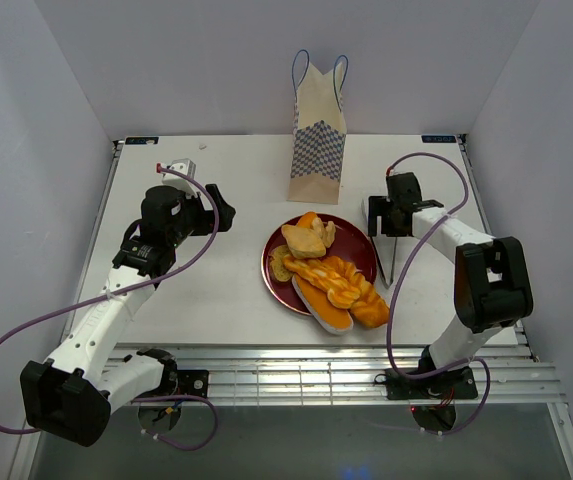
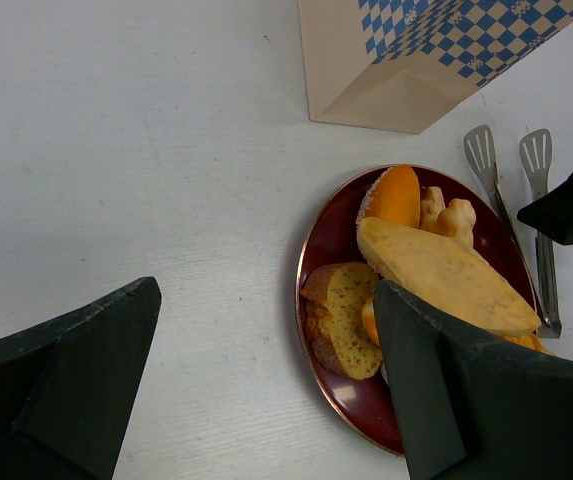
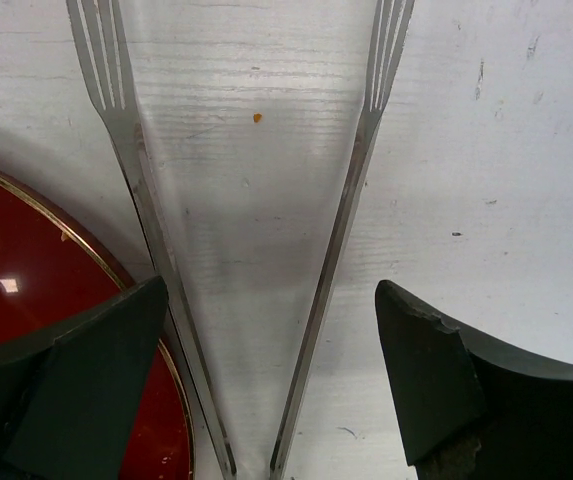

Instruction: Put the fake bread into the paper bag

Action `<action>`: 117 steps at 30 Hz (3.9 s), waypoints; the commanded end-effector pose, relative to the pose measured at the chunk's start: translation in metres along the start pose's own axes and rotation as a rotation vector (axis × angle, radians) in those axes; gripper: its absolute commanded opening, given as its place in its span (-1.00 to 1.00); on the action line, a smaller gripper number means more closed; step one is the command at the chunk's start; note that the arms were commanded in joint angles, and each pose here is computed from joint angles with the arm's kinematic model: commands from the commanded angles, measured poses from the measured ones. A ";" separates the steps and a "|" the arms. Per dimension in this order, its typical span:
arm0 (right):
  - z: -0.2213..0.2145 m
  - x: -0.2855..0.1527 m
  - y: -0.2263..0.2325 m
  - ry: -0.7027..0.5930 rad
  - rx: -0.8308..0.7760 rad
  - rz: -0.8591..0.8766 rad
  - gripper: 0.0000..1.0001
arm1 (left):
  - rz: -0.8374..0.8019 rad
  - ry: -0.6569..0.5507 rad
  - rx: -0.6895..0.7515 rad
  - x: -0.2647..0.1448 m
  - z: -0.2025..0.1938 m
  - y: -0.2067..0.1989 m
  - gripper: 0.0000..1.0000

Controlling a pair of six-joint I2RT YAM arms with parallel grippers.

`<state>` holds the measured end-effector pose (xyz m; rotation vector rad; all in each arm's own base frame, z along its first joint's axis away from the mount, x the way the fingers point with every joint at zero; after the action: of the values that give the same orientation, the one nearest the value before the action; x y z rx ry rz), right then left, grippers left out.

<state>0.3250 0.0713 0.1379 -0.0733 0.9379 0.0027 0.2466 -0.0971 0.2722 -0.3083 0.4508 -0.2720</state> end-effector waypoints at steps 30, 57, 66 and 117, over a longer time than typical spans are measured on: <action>0.007 0.010 0.008 0.006 -0.024 -0.058 0.80 | -0.057 -0.026 0.001 -0.003 0.011 -0.008 0.96; -0.043 0.009 0.008 -0.011 0.040 0.019 0.80 | -0.071 -0.024 0.004 -0.004 0.010 -0.009 0.96; -0.057 0.013 -0.004 -0.003 0.089 0.018 0.84 | -0.071 -0.023 0.002 -0.003 0.010 -0.009 0.96; -0.008 -0.037 -0.015 -0.119 0.052 0.039 0.48 | -0.076 -0.023 0.002 -0.003 0.010 -0.009 0.96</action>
<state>0.2921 0.0568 0.1440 0.0040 0.8743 0.0129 0.2465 -0.1012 0.2696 -0.3179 0.4746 -0.3196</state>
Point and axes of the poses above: each gripper's point midway between its finger pads, its own x axis out along the fingers, its own y axis along the line the jaws close on, z = x × y, the point moved 10 cm from there along -x, back along the fingers, and after that the axes turned 1 degree about -x, right-handed, at the moved point
